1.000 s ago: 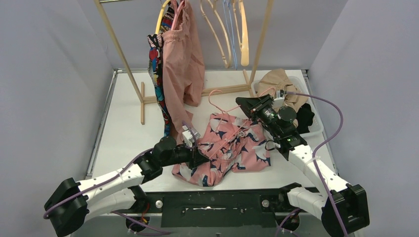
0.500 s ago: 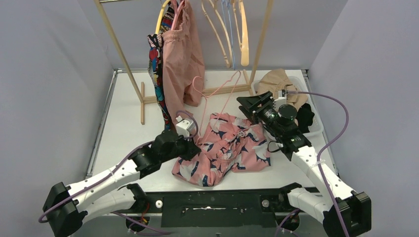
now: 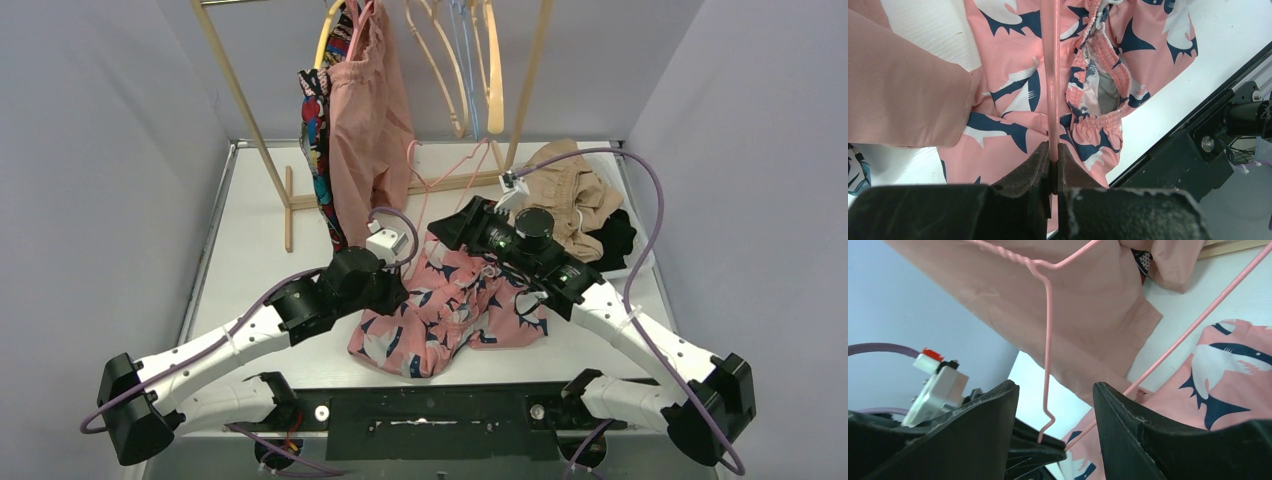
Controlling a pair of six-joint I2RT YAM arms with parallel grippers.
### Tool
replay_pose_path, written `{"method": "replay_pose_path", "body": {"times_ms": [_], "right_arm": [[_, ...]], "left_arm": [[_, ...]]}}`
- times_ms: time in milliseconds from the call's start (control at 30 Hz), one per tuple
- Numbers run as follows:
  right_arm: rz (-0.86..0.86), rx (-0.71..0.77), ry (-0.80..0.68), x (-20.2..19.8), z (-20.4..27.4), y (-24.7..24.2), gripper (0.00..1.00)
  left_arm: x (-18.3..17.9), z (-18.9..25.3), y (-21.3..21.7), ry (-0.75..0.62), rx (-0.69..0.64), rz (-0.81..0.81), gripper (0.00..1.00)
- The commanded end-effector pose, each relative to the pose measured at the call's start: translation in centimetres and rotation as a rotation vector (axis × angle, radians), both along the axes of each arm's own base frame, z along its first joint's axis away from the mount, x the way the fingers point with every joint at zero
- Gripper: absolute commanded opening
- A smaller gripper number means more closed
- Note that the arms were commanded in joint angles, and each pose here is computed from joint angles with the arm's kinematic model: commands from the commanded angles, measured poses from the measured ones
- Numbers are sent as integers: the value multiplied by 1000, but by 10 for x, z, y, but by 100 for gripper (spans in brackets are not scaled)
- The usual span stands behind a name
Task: Remove the shorts from the hanger
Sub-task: Adjust the hanger.
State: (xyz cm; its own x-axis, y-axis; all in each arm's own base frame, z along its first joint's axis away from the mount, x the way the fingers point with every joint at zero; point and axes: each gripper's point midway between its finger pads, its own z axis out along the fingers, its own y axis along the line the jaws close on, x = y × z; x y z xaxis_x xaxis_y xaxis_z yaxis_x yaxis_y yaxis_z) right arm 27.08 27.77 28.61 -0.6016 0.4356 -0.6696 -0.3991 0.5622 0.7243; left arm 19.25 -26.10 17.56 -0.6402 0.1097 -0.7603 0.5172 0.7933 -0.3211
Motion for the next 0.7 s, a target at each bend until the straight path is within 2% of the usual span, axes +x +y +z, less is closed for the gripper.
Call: {"method": "replay_pose_path", "body": {"times_ms": [0, 433, 467, 633, 667], "right_arm": [[11, -26, -122, 13, 9, 10, 57], [89, 30, -67, 15, -9, 58, 54], [84, 35, -64, 16, -10, 58, 48], [42, 126, -21, 17, -8, 55, 7], [36, 165, -4, 17, -5, 54, 3]], "left_arm": [[3, 31, -10, -43, -55, -15, 0], [-3, 23, -11, -21, -30, -40, 0], [-3, 24, -11, -24, -33, -40, 0], [-3, 26, -6, -42, -40, -27, 0], [-3, 26, -5, -46, -45, -24, 0]]}}
